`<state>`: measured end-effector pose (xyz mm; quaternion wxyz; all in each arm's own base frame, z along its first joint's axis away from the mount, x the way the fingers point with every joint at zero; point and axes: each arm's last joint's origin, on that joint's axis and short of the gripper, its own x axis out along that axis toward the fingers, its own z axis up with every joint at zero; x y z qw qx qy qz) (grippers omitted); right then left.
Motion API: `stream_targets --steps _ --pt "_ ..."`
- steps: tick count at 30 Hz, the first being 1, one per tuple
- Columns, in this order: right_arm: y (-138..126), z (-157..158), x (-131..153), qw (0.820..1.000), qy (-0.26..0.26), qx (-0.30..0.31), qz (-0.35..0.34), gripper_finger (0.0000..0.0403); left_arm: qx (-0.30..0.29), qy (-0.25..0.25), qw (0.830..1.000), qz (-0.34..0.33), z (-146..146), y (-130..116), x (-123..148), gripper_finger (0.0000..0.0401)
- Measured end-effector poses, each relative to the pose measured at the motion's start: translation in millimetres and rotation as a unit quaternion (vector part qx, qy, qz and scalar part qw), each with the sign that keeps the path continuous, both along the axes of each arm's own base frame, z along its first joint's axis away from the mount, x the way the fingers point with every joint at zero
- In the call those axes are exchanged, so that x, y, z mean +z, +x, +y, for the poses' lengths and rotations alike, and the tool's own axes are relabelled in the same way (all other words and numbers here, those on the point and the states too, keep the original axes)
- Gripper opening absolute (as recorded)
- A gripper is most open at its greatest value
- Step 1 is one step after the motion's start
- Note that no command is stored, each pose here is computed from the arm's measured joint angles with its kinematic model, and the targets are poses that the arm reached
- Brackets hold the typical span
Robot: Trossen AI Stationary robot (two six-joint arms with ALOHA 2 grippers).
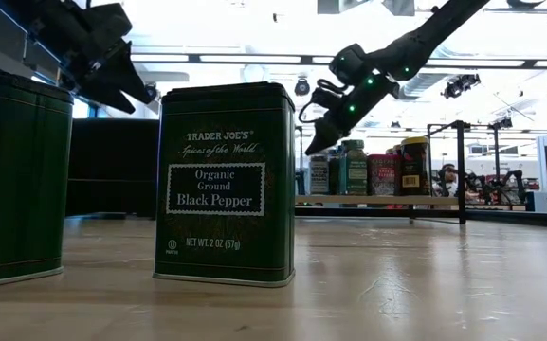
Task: Shelf spices
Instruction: Put the top white seasoning bottle on the shelf, then put the white seasoning bottle on the shelf aligned with the other white seasoning bottle
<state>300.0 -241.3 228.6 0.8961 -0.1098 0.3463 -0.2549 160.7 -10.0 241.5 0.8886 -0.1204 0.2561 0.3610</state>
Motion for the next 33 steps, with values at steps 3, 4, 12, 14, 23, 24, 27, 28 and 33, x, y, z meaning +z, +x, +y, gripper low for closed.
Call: stream_targets --steps 3,4,12,14,23,24,27,28,33 --pt "1.0 -0.9 2.0 1.000 -0.014 0.003 -0.005 0.0281 -0.002 -0.003 1.000 -0.004 -0.3 0.6 0.5 0.0284" --pt "1.1 -1.0 2.3 1.000 -0.016 0.004 -0.005 0.0281 -0.002 -0.003 1.000 -0.004 -0.3 0.6 0.5 0.0284" --pt "3.8 13.3 21.5 0.998 -0.068 0.010 0.000 0.0281 -0.003 -0.003 1.000 -0.003 -0.3 0.6 0.4 0.0284" --pt "5.2 24.1 32.3 0.996 -0.084 0.005 -0.002 0.0281 -0.006 0.001 1.000 0.000 -0.3 0.6 0.4 0.0284" --pt "30.1 108.8 64.4 0.990 -0.018 0.101 -0.095 0.0281 -0.222 -0.010 0.974 0.038 -38.5 -2.6 1.9 0.0284" --pt "33.7 118.3 64.0 0.989 -0.011 0.115 -0.096 0.0281 -0.252 -0.029 0.967 0.036 -46.4 -4.7 2.8 0.0284" --pt "43.4 142.5 61.3 0.984 -0.005 0.151 -0.094 0.0281 -0.295 -0.098 0.950 0.013 -68.2 -13.0 8.5 0.0284" --pt "46.5 149.5 59.5 0.983 -0.004 0.161 -0.092 0.0281 -0.298 -0.126 0.946 0.006 -75.0 -16.6 9.7 0.0284" --pt "54.4 170.1 55.4 0.979 -0.005 0.182 -0.088 0.0281 -0.288 -0.250 0.924 0.006 -111.1 -33.5 7.4 0.0271"
